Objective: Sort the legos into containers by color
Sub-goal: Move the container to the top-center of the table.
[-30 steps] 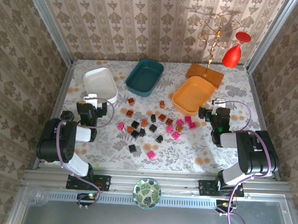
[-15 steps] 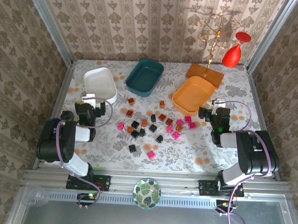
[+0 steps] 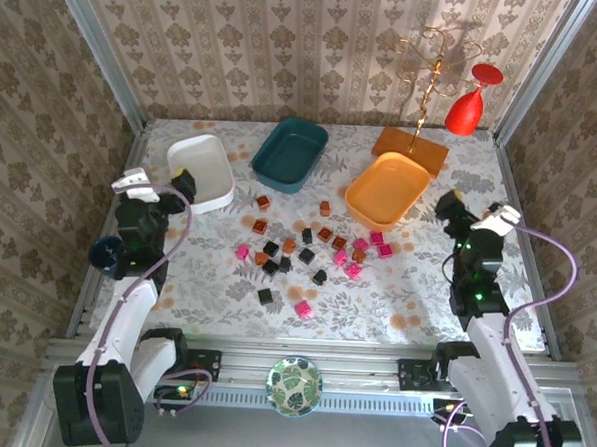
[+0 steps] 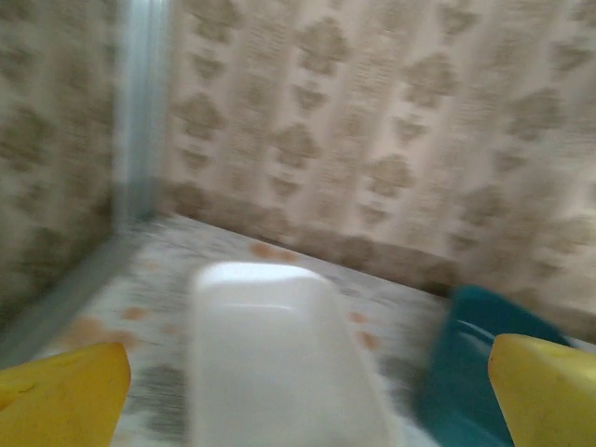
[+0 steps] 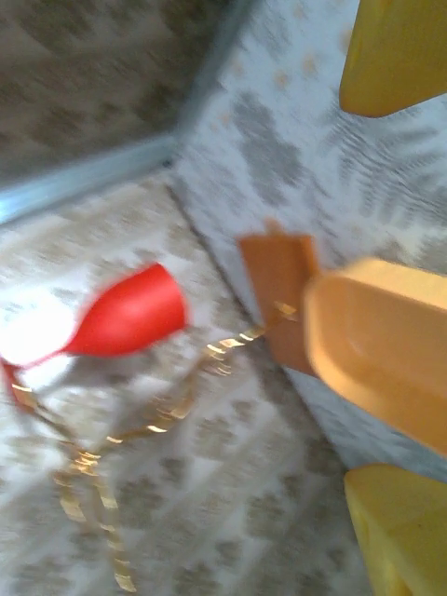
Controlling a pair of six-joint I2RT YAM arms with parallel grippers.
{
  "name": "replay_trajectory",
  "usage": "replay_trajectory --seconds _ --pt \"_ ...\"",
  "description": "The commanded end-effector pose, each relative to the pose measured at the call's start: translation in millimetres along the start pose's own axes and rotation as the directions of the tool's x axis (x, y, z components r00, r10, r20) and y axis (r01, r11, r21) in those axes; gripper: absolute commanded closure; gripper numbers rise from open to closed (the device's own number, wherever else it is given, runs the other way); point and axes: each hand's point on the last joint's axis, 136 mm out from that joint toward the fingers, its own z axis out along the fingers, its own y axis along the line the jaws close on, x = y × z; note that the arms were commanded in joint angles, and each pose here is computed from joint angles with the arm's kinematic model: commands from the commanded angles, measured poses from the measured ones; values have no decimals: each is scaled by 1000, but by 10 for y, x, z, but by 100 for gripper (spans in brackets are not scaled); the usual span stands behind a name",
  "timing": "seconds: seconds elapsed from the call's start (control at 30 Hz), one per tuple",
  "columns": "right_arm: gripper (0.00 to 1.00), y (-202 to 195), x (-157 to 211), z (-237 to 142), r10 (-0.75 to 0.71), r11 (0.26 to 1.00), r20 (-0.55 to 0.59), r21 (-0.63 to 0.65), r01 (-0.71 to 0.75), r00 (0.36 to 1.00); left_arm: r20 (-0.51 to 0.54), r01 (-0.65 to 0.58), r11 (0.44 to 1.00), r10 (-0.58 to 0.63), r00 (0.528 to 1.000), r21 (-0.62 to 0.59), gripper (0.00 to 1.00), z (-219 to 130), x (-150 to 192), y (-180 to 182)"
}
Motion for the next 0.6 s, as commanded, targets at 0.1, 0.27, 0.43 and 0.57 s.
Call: replay_trajectory --seconds 0.1,0.27,0.43,0.57 --pt "1 766 974 185 -322 946 -404 -111 304 856 -405 29 979 57 912 204 0 125 737 -861" --pt "1 1307 1420 444 -490 871 -488 -249 423 722 -554 -93 981 172 814 168 2 581 1015 -906" --pt "2 1625 1673 862 -408 913 -541 -246 325 736 -632 -69 996 86 770 52 2 1182 1220 -554" --pt "6 1513 1815 1258 -348 934 -571 -144 326 744 -691 -88 996 51 721 -18 10 1538 1426 -274"
